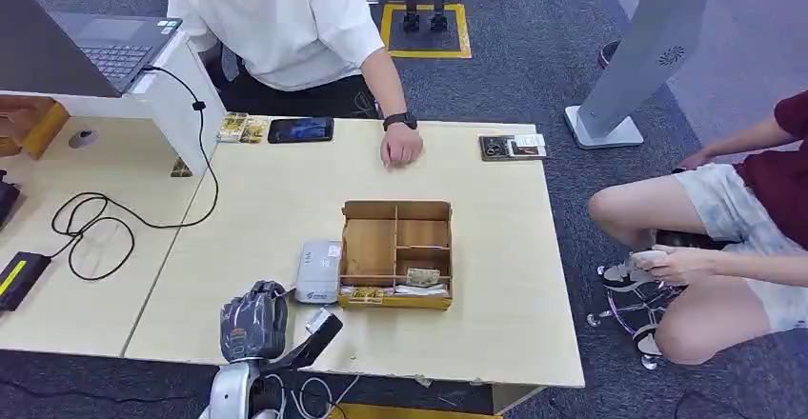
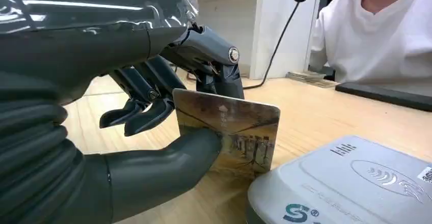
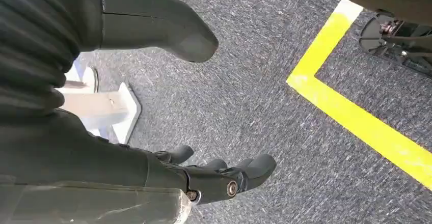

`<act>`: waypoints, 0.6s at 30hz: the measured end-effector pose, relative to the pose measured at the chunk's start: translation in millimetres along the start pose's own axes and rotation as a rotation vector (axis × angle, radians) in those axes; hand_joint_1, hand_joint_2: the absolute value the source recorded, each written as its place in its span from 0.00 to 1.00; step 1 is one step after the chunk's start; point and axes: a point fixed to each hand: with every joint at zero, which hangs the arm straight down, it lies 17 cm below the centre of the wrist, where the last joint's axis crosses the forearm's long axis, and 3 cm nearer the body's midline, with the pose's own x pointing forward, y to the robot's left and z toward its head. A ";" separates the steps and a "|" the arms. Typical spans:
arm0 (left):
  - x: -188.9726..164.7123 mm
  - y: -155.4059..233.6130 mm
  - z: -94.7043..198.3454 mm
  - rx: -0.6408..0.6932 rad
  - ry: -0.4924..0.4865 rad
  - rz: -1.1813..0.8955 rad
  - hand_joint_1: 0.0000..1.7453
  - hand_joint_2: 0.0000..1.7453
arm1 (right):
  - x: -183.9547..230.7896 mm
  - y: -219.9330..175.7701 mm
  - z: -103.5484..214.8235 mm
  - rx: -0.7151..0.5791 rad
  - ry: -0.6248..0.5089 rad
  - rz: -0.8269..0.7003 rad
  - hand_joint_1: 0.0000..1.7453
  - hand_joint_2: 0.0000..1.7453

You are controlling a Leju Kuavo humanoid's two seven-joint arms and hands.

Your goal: Pass the card to the sensor for recognition and then transmit it.

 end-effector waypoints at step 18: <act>30.4 38.3 -12.2 0.106 -0.092 0.141 1.00 1.00 | -5.0 -2.5 1.7 -0.018 0.016 -0.009 0.00 1.00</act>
